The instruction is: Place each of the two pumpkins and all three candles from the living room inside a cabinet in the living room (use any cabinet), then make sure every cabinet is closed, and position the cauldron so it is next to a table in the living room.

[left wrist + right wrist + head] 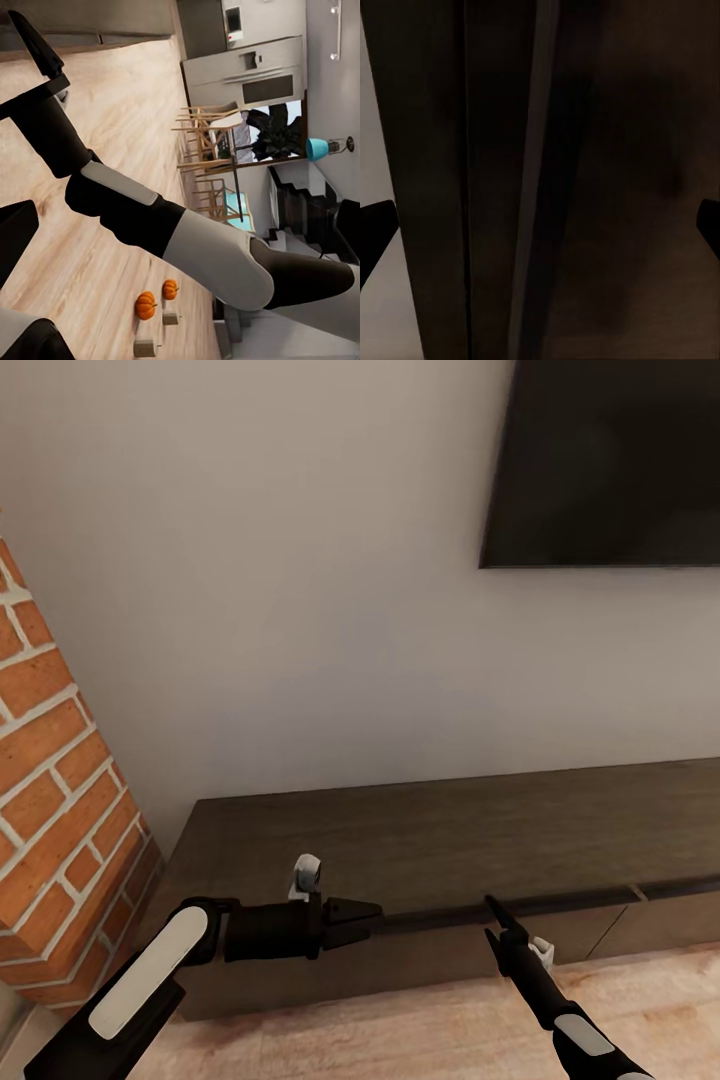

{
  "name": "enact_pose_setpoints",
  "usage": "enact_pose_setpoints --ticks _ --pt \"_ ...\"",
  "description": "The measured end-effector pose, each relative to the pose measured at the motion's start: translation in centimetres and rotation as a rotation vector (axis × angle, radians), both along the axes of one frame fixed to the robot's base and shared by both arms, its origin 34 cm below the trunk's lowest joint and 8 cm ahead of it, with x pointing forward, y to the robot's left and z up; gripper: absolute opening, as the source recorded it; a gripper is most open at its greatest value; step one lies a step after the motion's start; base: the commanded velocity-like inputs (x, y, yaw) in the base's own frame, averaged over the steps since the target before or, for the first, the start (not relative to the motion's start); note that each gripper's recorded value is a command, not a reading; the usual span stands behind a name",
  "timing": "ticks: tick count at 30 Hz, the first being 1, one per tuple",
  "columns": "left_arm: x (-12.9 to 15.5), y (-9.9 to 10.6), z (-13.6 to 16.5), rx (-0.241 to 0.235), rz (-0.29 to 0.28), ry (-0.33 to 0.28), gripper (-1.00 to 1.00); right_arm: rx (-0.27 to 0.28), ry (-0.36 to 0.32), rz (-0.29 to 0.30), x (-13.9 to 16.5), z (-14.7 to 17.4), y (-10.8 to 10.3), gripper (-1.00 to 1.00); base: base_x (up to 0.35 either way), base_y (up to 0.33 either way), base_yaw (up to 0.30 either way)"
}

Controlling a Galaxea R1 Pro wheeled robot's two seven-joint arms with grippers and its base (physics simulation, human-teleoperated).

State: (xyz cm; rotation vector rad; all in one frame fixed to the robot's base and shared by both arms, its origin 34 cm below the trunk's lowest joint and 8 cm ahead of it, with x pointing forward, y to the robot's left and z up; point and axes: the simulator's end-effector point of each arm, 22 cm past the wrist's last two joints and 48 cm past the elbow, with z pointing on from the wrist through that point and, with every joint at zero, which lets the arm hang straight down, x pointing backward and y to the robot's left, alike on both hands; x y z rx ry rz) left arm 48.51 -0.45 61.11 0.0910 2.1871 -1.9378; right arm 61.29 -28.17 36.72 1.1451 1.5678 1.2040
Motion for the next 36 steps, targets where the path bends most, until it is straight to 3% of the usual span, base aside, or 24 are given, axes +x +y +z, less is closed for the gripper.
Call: enact_pose_setpoints --ticks 13,14,36 --pt "0.01 0.02 -0.01 0.0 0.0 0.0 1.0 -0.003 0.003 0.004 -0.05 -0.1 0.06 1.0 0.006 -0.001 0.0" --pt "0.01 0.02 0.01 0.0 0.0 0.0 1.0 -0.003 0.003 0.003 -0.05 -0.1 0.06 -1.0 0.0 0.0 0.0" --pt "0.01 0.02 0.02 0.0 0.0 -0.001 1.0 -0.004 0.006 0.001 -0.08 -0.19 -0.01 -1.0 -0.029 0.0 0.0"
